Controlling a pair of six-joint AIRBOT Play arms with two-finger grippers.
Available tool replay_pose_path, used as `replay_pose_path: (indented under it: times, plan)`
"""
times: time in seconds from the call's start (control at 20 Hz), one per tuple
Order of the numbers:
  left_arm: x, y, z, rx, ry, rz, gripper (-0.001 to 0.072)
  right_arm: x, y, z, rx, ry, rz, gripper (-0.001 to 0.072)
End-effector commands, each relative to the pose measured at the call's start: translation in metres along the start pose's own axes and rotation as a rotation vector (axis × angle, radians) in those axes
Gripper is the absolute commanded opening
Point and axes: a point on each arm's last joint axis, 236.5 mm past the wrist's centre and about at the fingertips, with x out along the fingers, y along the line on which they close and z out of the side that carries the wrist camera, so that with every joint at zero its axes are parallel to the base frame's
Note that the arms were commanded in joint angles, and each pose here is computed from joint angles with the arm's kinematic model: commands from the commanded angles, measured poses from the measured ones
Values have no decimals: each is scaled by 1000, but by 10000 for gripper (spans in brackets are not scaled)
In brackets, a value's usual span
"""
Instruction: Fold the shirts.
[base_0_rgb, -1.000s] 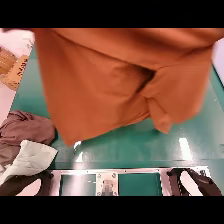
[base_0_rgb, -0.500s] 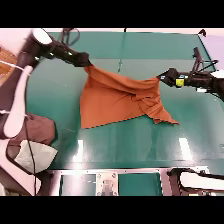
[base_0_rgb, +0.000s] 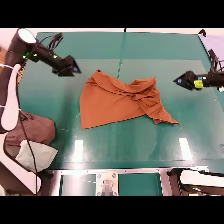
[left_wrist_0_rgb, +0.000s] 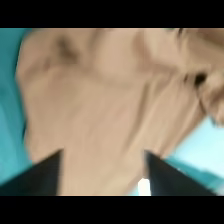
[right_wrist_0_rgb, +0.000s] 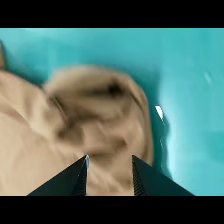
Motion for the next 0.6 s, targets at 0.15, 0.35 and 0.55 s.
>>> replay_pose_path:
  times: [0.15,0.35,0.55]
  plan:
    - [-4,15,-131,-117,224,42,475,-3,-34,-88,116,92,-117,436]
    - [23,57,-203,-193,104,197,477,3,-38,-109,142,126,-121,482]
    - [71,69,-218,-306,6,121,477,3,-37,-108,143,125,-118,499]
